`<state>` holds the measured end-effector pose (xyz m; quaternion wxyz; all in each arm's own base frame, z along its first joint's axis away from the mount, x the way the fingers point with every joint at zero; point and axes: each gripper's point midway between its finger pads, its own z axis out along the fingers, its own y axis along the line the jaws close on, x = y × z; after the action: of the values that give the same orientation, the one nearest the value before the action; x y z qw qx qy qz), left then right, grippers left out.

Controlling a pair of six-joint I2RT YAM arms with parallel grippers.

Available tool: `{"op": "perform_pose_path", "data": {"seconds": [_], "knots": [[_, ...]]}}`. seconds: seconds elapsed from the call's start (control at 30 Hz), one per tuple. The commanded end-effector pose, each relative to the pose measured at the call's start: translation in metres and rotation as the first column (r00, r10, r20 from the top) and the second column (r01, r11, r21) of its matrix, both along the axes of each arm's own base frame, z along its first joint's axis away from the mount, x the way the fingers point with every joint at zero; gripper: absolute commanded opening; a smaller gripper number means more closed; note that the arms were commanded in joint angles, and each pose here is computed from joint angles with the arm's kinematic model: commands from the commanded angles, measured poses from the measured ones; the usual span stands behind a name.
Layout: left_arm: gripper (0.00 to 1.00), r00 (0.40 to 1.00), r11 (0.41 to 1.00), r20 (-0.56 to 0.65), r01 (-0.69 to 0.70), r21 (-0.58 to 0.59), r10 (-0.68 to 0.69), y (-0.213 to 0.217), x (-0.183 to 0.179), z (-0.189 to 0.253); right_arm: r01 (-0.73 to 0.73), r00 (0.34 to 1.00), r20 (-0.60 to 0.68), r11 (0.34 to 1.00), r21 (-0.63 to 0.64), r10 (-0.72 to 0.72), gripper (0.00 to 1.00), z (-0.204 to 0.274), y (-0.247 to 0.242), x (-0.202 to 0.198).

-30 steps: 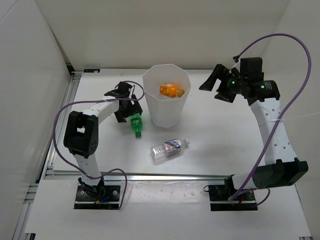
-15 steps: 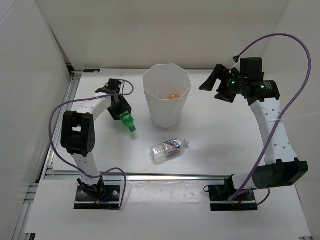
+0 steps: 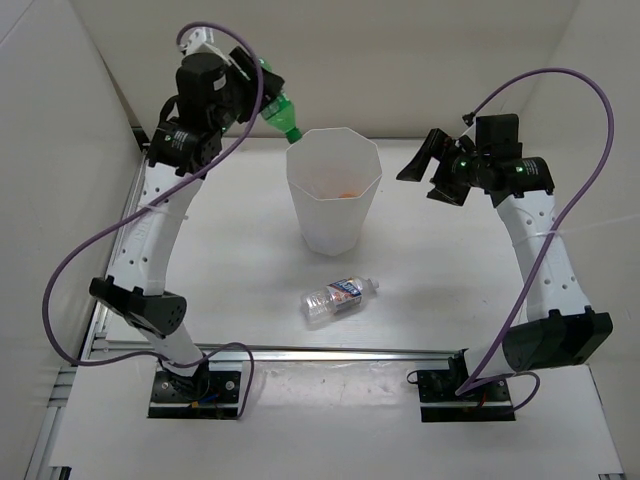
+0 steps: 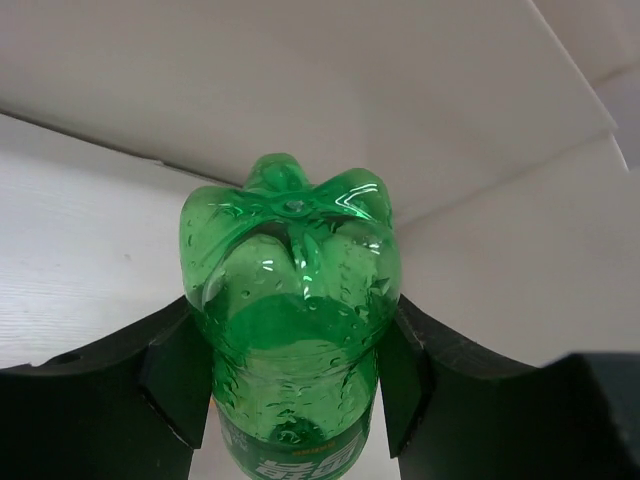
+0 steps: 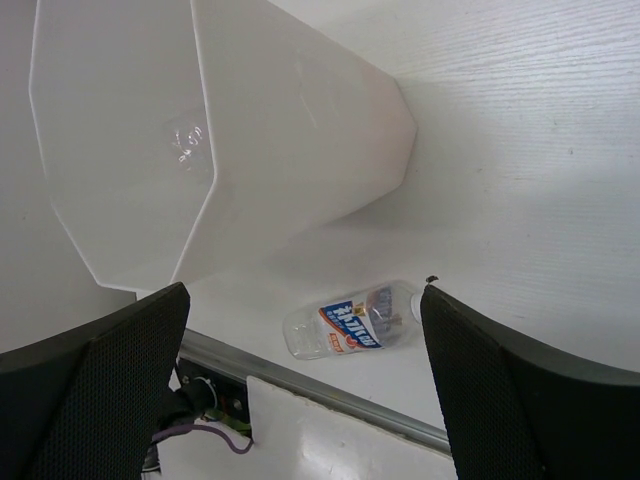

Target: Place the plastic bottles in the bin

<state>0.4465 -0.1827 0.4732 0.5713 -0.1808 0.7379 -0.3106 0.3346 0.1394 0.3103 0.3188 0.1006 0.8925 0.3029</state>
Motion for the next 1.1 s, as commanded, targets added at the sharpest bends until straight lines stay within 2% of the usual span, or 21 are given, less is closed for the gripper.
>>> {"op": "perform_pose_path", "data": {"seconds": [0.0, 0.17, 0.2, 0.23, 0.37, 0.4, 0.43, 0.47, 0.5, 0.53, 0.57, 0.6, 0.63, 0.67, 0.7, 0.8, 0.87, 1.07], "knots": [[0.45, 0.984, 0.989, -0.117, 0.141, 0.053, -0.134, -0.048, 0.009, -0.049, -0.004, 1.0, 0.023, 1.0, 0.018, 0.004, 1.0, 0.006, 0.002, 0.004], [0.61, 0.908, 0.916, -0.155, 0.398, 0.039, -0.388, -0.112, -0.006, -0.071, 0.017, 1.0, 0.014, 1.0, 0.011, -0.017, 1.0, 0.001, -0.002, -0.003], [0.77, 0.906, 0.916, -0.185, 0.397, 0.056, -0.381, -0.112, -0.008, -0.081, 0.017, 1.0, 0.023, 1.0, 0.012, -0.017, 1.0, 0.004, -0.002, -0.004], [0.99, 0.914, 0.927, -0.205, 0.37, 0.069, -0.35, -0.105, -0.01, -0.085, 0.033, 0.999, 0.004, 0.999, 0.009, -0.033, 1.0, -0.002, -0.004, -0.004], [1.0, 0.972, 0.953, -0.1, 0.229, 0.196, -0.213, -0.062, -0.022, -0.047, 0.095, 0.995, -0.035, 0.995, 0.025, -0.094, 1.0, -0.015, -0.009, -0.019], [1.0, 0.982, 0.958, -0.046, 0.188, 0.217, -0.182, -0.045, -0.036, -0.026, 0.108, 0.994, -0.037, 0.993, 0.04, -0.107, 1.0, -0.017, -0.008, -0.018], [1.0, 0.996, 0.969, -0.017, 0.084, 0.233, -0.082, -0.023, -0.039, -0.016, 0.14, 0.988, -0.071, 0.988, 0.067, -0.135, 1.0, -0.023, -0.007, -0.021], [1.0, 0.999, 0.967, -0.029, 0.03, 0.254, -0.023, -0.009, -0.043, -0.023, 0.133, 0.984, -0.134, 0.985, 0.106, -0.118, 1.0, -0.039, -0.001, -0.034], [1.0, 0.999, 0.969, 0.021, -0.043, 0.243, 0.04, 0.015, -0.064, -0.003, 0.169, 0.975, -0.167, 0.976, 0.134, -0.146, 1.0, -0.048, 0.001, -0.037], [1.0, 0.988, 0.956, 0.031, -0.155, 0.25, 0.152, 0.04, -0.07, -0.003, 0.249, 0.947, -0.257, 0.947, 0.203, -0.194, 1.0, -0.06, 0.006, -0.043], [1.0, 0.98, 0.945, 0.033, -0.2, 0.26, 0.198, 0.054, -0.078, -0.006, 0.266, 0.94, -0.283, 0.928, 0.262, -0.19, 1.0, -0.066, 0.011, -0.055], [1.0, 0.972, 0.931, 0.022, -0.232, 0.281, 0.235, 0.07, -0.094, -0.019, 0.281, 0.913, -0.377, 0.909, 0.307, -0.155, 1.0, -0.106, 0.02, -0.069], [1.0, 0.961, 0.918, 0.015, -0.267, 0.295, 0.275, 0.084, -0.1, -0.027, 0.315, 0.888, -0.433, 0.891, 0.327, -0.156, 1.0, -0.121, 0.022, -0.077], [1.0, 0.95, 0.896, -0.036, -0.28, 0.345, 0.311, 0.098, -0.104, -0.056, 0.376, 0.849, -0.5, 0.861, 0.342, -0.171, 1.0, -0.134, 0.024, -0.083], [1.0, 0.945, 0.897, -0.028, -0.301, 0.324, 0.327, 0.111, -0.121, -0.054, 0.405, 0.815, -0.553, 0.853, 0.329, -0.174, 1.0, -0.157, 0.024, -0.092], [1.0, 0.923, 0.885, -0.101, -0.319, 0.338, 0.371, 0.134, -0.15, -0.084, 0.432, 0.763, -0.63, 0.842, 0.324, -0.149, 1.0, -0.177, 0.033, -0.106], [1.0, 0.918, 0.889, -0.146, -0.303, 0.344, 0.369, 0.138, -0.162, -0.1, 0.457, 0.708, -0.691, 0.841, 0.289, -0.148, 1.0, -0.196, 0.037, -0.115], [1.0, 0.885, 0.889, -0.283, -0.247, 0.385, 0.369, 0.146, -0.191, -0.151, 0.429, 0.623, -0.777, 0.87, 0.245, -0.089, 1.0, -0.211, 0.072, -0.127]]}}
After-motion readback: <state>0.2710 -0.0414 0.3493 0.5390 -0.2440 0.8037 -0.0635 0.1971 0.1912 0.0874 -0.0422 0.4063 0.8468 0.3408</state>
